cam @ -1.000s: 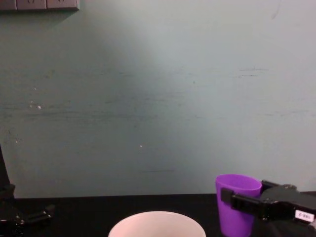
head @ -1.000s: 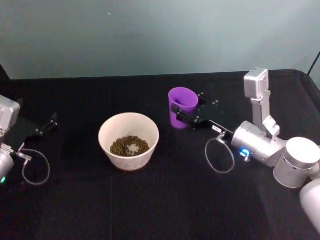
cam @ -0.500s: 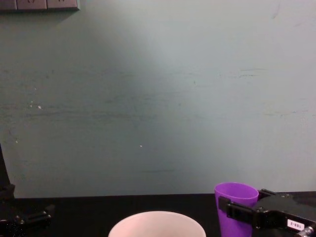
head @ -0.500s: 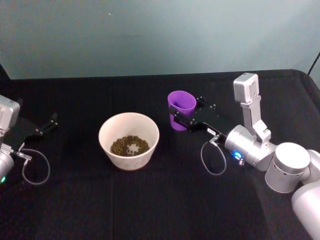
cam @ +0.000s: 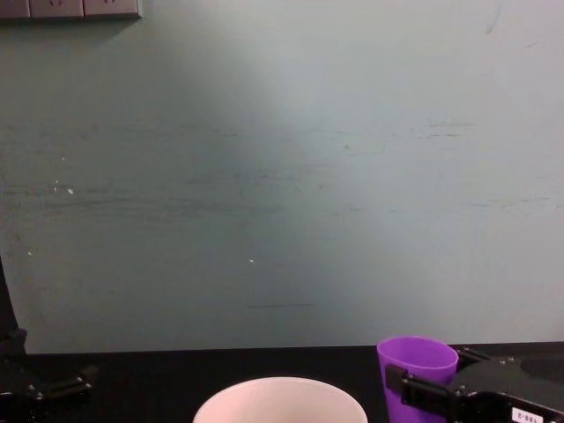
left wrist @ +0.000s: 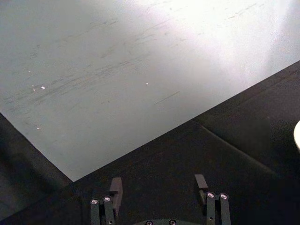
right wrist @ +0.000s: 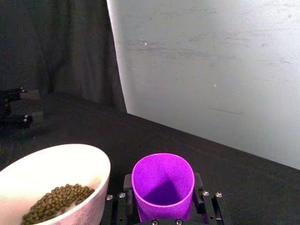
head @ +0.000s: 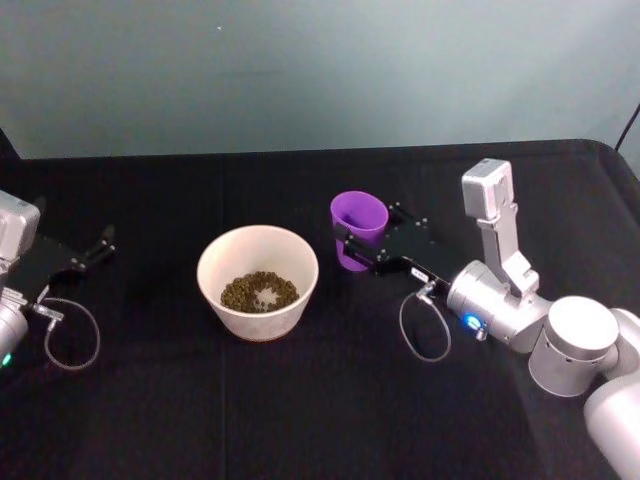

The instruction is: Pick up the cup and pour the mung beans from the cup into the bowl.

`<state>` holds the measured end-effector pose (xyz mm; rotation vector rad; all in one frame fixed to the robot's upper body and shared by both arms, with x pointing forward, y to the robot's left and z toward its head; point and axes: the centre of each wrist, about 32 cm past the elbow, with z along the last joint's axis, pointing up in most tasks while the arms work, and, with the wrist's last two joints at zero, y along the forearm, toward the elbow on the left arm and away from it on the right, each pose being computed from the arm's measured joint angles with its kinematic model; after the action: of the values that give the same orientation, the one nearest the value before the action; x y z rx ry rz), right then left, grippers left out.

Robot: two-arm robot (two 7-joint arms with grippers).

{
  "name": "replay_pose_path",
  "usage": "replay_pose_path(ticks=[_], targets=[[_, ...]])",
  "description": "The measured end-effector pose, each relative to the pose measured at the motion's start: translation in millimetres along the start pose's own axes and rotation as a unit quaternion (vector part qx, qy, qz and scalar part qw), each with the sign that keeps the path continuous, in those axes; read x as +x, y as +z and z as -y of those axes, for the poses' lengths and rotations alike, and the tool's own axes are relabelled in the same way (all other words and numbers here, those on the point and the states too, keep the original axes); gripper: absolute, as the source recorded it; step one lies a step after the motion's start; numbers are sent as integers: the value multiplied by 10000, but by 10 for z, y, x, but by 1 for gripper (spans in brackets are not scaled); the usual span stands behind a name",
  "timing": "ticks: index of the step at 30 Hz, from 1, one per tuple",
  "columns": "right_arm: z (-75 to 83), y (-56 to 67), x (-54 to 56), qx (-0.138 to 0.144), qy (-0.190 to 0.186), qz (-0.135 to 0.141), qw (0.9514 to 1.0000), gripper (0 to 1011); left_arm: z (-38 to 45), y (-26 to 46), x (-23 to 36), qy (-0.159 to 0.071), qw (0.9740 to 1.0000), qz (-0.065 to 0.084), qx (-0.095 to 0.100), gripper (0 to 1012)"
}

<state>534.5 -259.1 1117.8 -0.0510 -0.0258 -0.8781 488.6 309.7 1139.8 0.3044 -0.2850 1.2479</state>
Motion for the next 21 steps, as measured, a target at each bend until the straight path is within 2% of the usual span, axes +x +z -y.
replay_pose_path(ticks=[21], targets=[[81, -71, 10, -38, 88, 38, 9999, 732, 0, 0, 0, 0, 10000, 0, 0, 1000]])
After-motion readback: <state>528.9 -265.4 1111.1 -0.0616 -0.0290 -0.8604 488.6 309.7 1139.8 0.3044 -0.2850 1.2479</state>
